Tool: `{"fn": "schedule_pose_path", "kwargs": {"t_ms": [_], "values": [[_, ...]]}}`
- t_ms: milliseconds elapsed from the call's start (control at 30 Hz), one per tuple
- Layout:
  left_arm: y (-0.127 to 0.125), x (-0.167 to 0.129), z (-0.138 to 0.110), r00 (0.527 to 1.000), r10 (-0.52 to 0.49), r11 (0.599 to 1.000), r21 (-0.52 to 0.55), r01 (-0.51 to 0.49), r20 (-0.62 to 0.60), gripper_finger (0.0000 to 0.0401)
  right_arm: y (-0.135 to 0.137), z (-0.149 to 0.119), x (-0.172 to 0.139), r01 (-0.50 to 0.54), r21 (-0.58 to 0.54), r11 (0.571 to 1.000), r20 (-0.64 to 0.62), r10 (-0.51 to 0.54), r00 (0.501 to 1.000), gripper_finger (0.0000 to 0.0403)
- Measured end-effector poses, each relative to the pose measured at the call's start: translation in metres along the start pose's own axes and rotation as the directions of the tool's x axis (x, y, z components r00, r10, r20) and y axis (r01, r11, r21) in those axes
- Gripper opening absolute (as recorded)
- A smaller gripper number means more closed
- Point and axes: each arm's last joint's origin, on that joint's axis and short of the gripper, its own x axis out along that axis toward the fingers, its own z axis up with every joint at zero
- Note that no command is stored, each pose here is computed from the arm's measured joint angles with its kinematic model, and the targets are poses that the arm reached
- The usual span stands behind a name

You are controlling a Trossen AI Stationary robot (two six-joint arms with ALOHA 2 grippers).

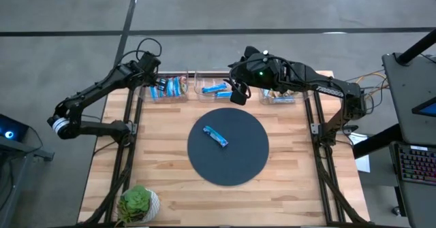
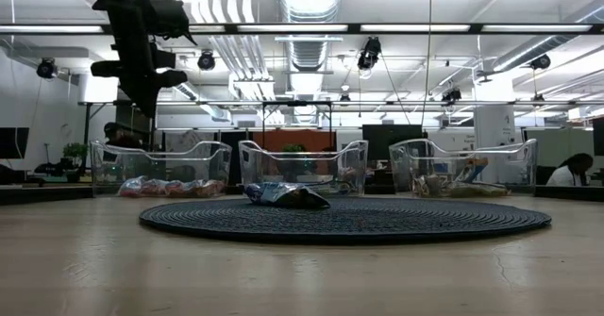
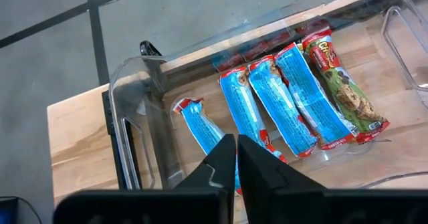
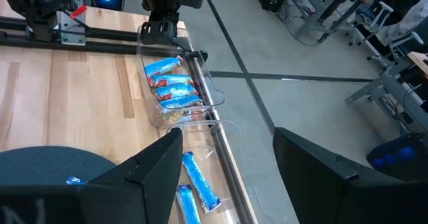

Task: Pick and place Granola Bars by type
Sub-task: Put the blue granola bar into the middle transparent bin

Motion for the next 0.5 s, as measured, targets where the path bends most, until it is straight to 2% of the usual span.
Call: {"fn": "schedule_pose_path", "kwargs": {"t_ms": [400, 500], "values": [[0.0, -0.0001, 0.0, 1.0, -0.001, 1.0, 0.0, 0.001, -0.001, 0.0, 0.0002, 0.0, 0.0, 0.0, 0.0, 1.0, 0.0, 0.0, 1.0, 0.0224], [-0.0002, -0.0042, 0.0023, 0.999, -0.037, 0.999, -0.005, 0.037, -0.001, 0.0, 0.0001, 0.0, 0.0, 0.0, 0.0, 1.0, 0.0, 0.0, 1.0, 0.0224]]}}
